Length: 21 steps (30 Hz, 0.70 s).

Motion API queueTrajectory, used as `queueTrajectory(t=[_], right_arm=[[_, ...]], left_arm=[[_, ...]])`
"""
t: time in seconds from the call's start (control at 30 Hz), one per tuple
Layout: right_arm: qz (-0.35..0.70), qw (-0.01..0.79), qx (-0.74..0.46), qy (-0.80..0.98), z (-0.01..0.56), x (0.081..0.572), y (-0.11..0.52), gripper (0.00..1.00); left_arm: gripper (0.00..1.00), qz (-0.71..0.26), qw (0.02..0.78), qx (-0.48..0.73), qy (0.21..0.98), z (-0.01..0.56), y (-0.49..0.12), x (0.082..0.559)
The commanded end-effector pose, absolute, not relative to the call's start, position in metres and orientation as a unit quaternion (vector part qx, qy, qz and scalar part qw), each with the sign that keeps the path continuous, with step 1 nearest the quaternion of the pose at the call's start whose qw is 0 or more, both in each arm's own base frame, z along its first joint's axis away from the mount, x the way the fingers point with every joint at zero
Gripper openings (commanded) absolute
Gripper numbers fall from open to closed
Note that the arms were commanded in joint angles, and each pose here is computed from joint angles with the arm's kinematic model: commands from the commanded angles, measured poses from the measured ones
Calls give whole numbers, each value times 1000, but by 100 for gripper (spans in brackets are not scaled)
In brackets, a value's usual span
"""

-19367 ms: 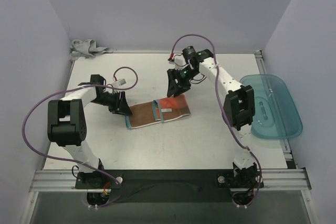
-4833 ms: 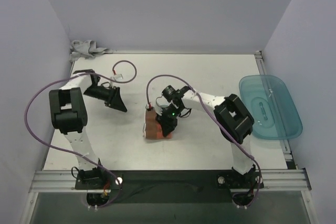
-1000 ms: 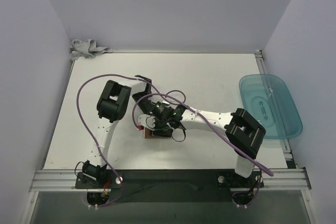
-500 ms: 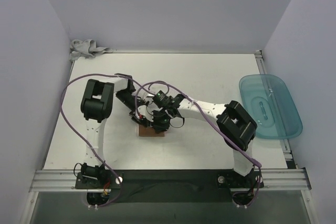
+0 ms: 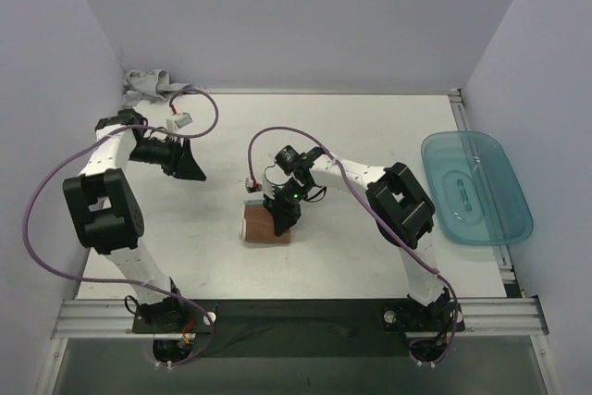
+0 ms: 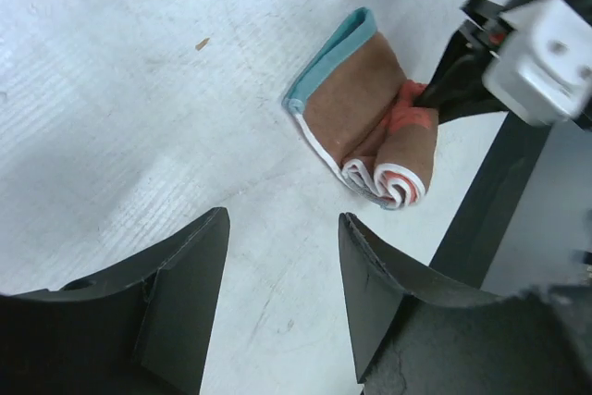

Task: Roll the towels
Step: Roll the towel

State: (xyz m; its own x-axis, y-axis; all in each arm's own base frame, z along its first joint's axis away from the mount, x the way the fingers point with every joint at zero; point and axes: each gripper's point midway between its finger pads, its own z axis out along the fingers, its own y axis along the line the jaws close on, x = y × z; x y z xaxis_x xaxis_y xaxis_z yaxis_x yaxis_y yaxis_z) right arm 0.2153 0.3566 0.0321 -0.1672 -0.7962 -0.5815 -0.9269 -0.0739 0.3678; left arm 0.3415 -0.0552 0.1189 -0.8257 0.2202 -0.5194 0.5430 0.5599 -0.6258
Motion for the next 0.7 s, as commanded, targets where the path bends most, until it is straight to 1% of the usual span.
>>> queueTrajectory(t=[0.0, 0.03, 0.07, 0.13, 0.17, 0.23, 0.27, 0.33, 0.37, 0.4, 0.5, 0.53, 0.6, 0.63, 0.67], right_arm=[[368, -90, -580, 721, -6, 170, 312, 0], [374, -96, -574, 722, -6, 171, 313, 0], [386, -94, -570, 720, -1, 175, 320, 0], [392, -120, -552, 726, -6, 174, 316, 0], [397, -118, -550, 725, -3, 178, 321, 0], [396, -138, -536, 733, -6, 178, 317, 0], [395, -136, -535, 735, -5, 183, 321, 0], [390, -169, -515, 744, -9, 181, 317, 0], [394, -180, -508, 744, -8, 180, 318, 0], [394, -197, -499, 746, -7, 180, 319, 0], [392, -220, -485, 750, -12, 180, 319, 0], [386, -224, -482, 754, -14, 180, 318, 0], [383, -235, -474, 757, -19, 179, 316, 0], [383, -237, -470, 759, -20, 178, 317, 0], [384, -240, -468, 759, -20, 178, 316, 0]], left_arm=[[62, -383, 274, 297, 831, 152, -64, 332], [62, -353, 309, 318, 824, 165, -62, 331], [63, -349, 309, 328, 822, 159, -65, 320], [64, -306, 351, 362, 808, 172, -64, 312], [64, -302, 346, 377, 804, 162, -71, 300], [66, -253, 381, 421, 783, 174, -76, 295], [67, -223, 380, 444, 780, 170, -76, 291], [70, -195, 394, 498, 748, 170, -92, 273], [72, -173, 396, 523, 735, 168, -95, 269], [74, -171, 396, 553, 713, 163, -109, 253], [76, -136, 392, 600, 684, 155, -123, 242], [77, -141, 380, 628, 664, 147, -138, 231], [77, -129, 363, 652, 653, 137, -148, 224], [78, -137, 352, 677, 631, 130, -165, 214], [79, -138, 345, 684, 628, 125, -172, 210]])
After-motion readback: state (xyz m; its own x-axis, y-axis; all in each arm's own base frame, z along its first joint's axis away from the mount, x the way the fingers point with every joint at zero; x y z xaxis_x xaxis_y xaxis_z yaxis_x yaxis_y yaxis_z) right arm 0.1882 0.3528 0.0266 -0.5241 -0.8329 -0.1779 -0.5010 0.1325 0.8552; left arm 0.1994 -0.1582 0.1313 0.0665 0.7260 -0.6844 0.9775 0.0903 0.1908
